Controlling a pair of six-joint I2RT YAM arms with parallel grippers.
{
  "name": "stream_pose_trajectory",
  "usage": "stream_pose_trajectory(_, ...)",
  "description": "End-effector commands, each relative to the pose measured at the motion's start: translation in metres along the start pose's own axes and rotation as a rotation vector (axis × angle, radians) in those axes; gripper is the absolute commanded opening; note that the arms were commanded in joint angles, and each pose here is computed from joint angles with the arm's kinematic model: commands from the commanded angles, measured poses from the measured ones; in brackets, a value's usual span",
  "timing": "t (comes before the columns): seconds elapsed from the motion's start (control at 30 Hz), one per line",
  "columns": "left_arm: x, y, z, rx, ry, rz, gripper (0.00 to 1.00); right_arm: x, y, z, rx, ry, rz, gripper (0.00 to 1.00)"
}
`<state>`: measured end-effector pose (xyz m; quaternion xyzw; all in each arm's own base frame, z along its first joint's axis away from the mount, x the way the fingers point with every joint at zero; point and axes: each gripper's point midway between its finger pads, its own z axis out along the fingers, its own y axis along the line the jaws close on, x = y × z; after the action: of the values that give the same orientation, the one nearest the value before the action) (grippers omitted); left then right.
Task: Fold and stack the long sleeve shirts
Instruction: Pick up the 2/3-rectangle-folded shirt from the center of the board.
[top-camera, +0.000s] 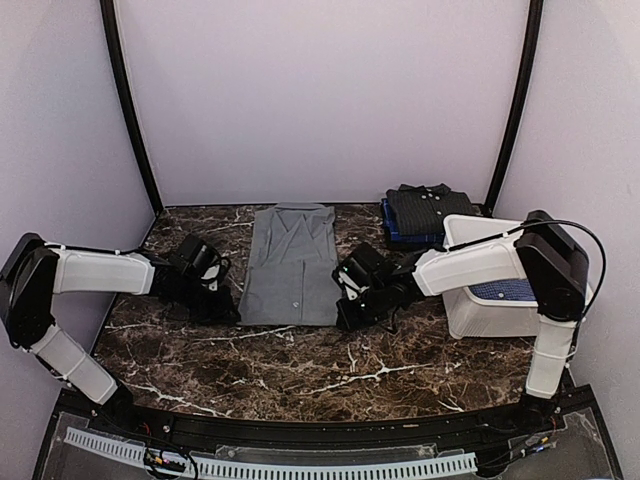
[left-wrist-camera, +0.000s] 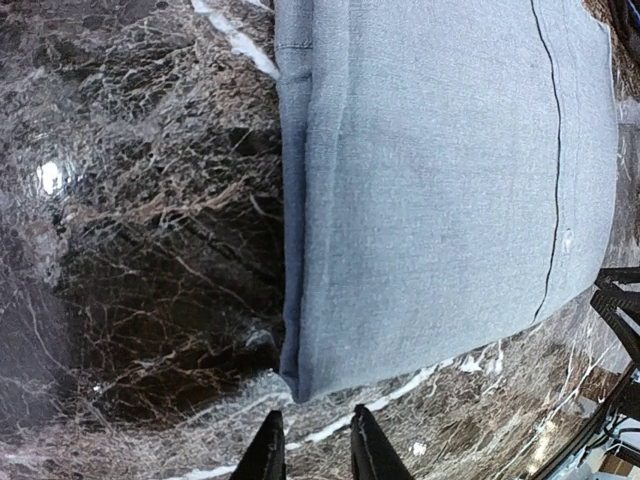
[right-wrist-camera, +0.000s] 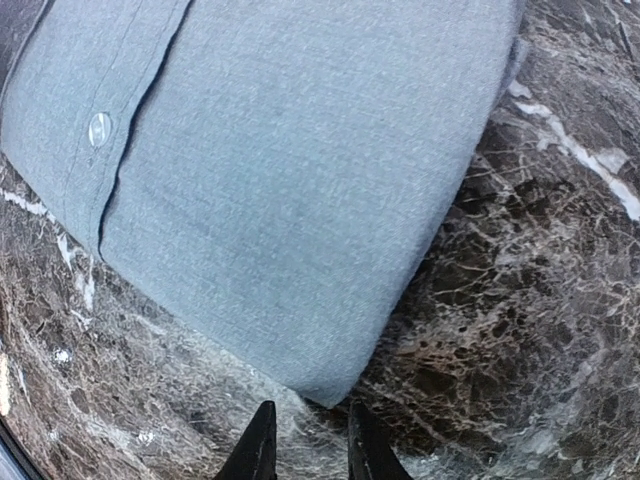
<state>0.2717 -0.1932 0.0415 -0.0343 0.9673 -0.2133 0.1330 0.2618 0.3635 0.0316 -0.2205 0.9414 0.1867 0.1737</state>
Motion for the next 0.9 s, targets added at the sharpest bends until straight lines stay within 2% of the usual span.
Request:
stream_pose_trajectory(0.0,-0.003,-0.008,-0.005,0.022,-0.014,0.034,0.22,-0.005,0.009,0.001,0.000,-0.024,-0.041,0.22)
stream_pose_trajectory(0.87,-0.001,0.002,0.021,-0.061,0.022,0.048,0.22,0.002,0.002,0.015,0.031,-0.002,-0.045,0.20)
